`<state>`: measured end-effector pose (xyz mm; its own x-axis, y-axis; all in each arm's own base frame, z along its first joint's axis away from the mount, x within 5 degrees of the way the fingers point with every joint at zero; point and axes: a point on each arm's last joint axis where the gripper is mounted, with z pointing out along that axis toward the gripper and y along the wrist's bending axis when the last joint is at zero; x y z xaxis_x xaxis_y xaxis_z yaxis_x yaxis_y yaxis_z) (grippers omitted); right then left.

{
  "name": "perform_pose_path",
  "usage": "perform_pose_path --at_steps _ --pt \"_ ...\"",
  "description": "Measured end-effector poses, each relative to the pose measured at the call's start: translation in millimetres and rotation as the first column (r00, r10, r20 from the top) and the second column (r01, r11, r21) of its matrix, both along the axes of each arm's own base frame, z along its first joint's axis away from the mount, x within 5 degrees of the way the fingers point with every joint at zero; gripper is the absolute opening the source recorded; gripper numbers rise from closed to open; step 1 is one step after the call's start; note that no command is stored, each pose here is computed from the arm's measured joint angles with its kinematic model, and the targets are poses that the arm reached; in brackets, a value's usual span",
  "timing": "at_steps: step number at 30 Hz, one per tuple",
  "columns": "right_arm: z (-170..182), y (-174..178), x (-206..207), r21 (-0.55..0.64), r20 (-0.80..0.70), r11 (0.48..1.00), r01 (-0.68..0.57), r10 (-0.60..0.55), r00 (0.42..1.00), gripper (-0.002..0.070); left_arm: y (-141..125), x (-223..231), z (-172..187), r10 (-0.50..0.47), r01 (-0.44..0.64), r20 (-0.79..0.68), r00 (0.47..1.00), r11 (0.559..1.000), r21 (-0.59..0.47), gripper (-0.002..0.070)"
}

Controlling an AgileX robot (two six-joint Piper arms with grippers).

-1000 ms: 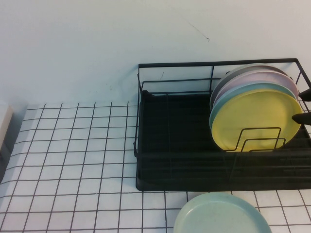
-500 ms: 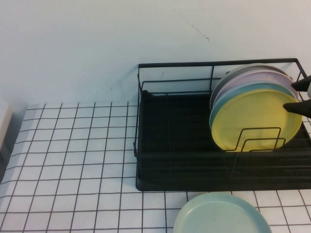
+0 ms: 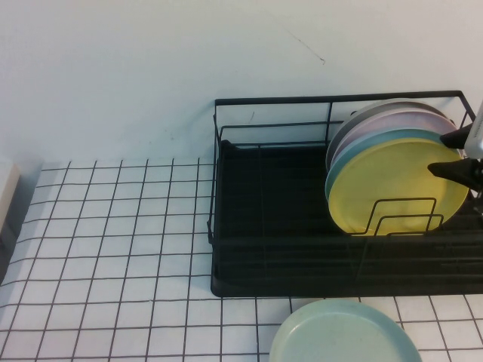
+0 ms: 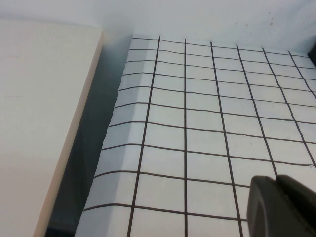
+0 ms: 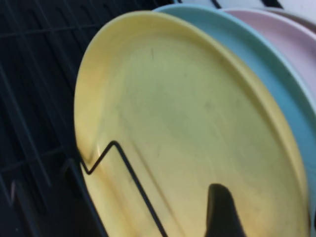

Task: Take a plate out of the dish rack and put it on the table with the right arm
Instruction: Grasp the plate from the shelf

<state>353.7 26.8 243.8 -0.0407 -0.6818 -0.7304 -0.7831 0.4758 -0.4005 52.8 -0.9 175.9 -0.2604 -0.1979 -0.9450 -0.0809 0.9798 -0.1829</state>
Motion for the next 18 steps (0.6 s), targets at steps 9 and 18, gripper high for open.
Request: perform_pose_path --at_steps 9,18 --pt "-10 0 7 0.032 -0.003 0.999 0.013 -0.013 1.0 0.0325 0 0 0 0.0 0.0 0.0 1.0 1.0 0.0 -0.0003" --pt "-9 -1 12 0.048 0.013 0.998 0.044 -0.045 0.999 0.0062 0 0 0 0.0 0.0 0.0 1.0 1.0 0.0 -0.0003"
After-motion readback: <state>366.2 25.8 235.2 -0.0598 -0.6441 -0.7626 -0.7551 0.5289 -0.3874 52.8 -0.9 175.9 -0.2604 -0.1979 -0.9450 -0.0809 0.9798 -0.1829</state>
